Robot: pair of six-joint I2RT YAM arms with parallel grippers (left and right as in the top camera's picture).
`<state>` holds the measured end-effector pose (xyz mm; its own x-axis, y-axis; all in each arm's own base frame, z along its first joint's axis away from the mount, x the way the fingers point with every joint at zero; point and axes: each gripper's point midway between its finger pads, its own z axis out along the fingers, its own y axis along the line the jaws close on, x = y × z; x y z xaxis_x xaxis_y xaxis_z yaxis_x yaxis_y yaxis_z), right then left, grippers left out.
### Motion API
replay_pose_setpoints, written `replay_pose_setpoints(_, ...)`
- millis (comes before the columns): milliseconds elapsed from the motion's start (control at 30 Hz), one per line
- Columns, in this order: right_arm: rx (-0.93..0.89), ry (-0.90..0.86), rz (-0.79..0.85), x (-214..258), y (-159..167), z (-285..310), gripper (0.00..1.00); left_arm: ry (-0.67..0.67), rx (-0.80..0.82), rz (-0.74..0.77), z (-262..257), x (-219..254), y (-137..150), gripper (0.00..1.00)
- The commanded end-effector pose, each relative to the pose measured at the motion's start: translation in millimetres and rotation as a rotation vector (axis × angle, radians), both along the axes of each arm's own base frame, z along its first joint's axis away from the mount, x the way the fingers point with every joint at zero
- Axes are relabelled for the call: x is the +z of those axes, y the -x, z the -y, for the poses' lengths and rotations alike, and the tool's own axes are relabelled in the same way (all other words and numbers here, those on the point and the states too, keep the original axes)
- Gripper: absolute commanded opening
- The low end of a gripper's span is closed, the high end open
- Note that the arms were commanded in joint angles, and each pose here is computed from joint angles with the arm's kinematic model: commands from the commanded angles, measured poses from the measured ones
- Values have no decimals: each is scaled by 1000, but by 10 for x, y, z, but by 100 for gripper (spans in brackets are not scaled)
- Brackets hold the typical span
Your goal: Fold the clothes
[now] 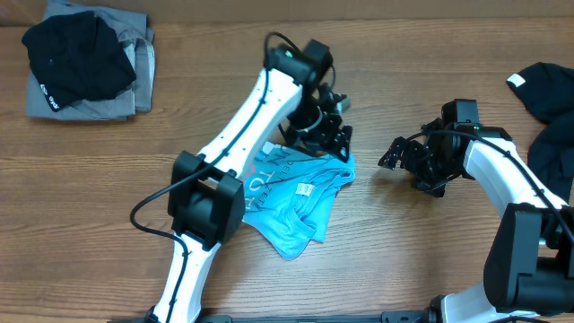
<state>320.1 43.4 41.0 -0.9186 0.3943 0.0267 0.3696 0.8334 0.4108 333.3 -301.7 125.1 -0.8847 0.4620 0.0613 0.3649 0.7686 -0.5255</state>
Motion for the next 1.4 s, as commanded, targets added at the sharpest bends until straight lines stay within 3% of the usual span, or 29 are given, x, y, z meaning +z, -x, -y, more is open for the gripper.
replay_pose_setpoints(0, -4, -6, -4, -18, 8, -9, 100, -83, -44, 45, -322, 96, -42, 83)
replay_pose_setpoints(133, -8, -6, 13, -12, -36, -6, 100, -113, -161, -18, -340, 3, 247, 81)
replay_pose_setpoints(333, -27, -8, 10, -10, -49, -5, 100, -307, -285, -30, -302, -379, 623, 82)
replay_pose_setpoints(500, -27, -8, 10, -10, -48, -5, 100, -386, -279, -4, -307, -521, 656, 82)
replay_pose_setpoints(933, -40, 12, 11, -23, -56, 71, 100, -371, -251, 25, -252, -765, 595, 76)
replay_pose_setpoints(1300, -212, 7, -25, -33, 17, 632, 100, -360, -260, 18, -214, -947, 670, 71)
replay_pose_setpoints(1367, -227, 6, -34, -36, 50, 697, 100, -357, -263, 24, -191, -952, 673, 64)
